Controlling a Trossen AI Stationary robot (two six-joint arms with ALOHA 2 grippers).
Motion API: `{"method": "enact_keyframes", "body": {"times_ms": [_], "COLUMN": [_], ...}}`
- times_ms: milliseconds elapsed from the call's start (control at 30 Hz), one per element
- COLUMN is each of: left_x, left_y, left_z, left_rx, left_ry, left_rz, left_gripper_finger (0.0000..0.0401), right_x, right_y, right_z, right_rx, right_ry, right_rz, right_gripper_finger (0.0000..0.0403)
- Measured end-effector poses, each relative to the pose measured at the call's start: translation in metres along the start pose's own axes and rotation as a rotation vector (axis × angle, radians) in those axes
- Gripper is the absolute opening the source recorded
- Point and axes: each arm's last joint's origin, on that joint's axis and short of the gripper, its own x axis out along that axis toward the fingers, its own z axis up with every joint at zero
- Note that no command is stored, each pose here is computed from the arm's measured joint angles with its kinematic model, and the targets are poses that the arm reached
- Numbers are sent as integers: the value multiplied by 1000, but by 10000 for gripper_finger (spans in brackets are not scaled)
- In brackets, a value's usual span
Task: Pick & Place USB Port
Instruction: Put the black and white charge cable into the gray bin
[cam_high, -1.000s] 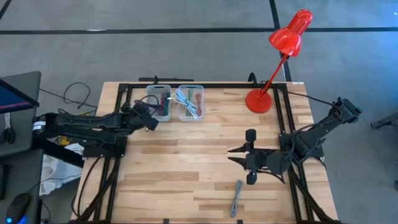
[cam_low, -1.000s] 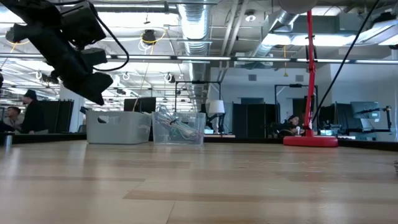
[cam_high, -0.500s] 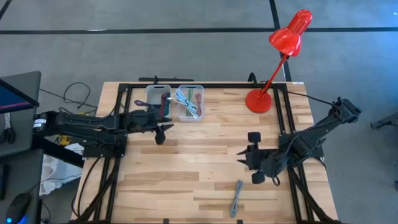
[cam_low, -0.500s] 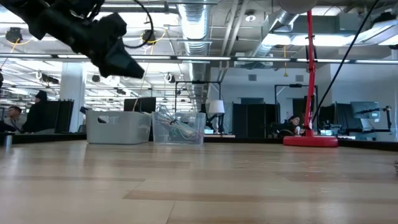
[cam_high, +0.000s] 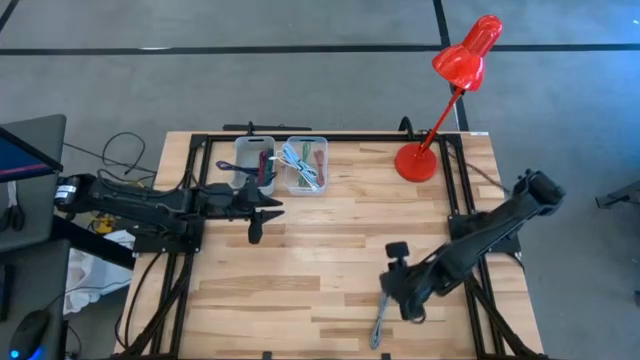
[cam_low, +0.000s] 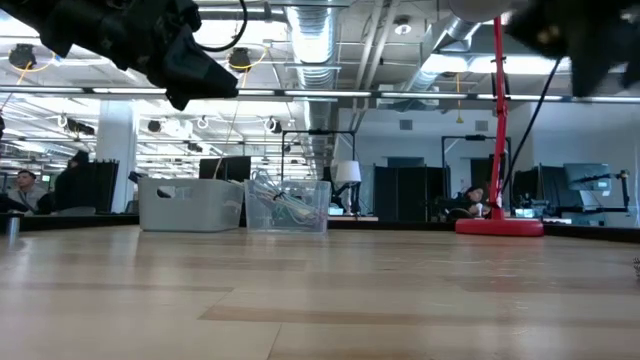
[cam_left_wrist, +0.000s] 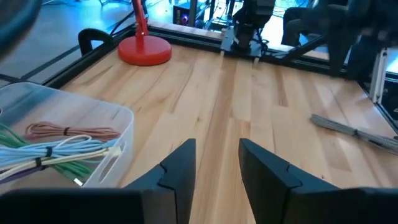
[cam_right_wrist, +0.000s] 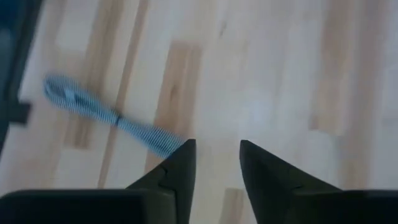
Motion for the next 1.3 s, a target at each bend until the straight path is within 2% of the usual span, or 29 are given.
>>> {"method": "enact_keyframes", "body": {"times_ms": [167,333,500,600,667,833,900,1133,1300], "left_x": [0,0,0,0,0,0,0,0,0], "left_y": [0,0,0,0,0,0,0,0,0], "left_z": [1,1,1,1,2,2,2,2,3], "left_rx": [-1,-2,-6,-6,-6,-6,-7,-7,-14], "left_ry": [-7,-10,-12,-15,-16,-17,-17,-21,-27], "left_rz": [0,-1,-1,-1,-1,-1,-2,-2,-3], "left_gripper_finger": [118,118,117,117,117,117,117,117,117], "right_x": [42,72,98,106,109,105,103,82,58], "right_y": [14,28,38,42,43,40,38,24,7], "right_z": [-5,-11,-17,-18,-19,-16,-11,-5,7], "right_rx": [-68,-192,-250,-278,-278,-266,-257,-235,-187], "right_ry": [174,237,266,268,273,254,212,153,31], "right_rz": [54,59,51,44,42,49,28,-61,-164], "right_gripper_finger": [174,228,235,209,176,52,18,7,6]}}
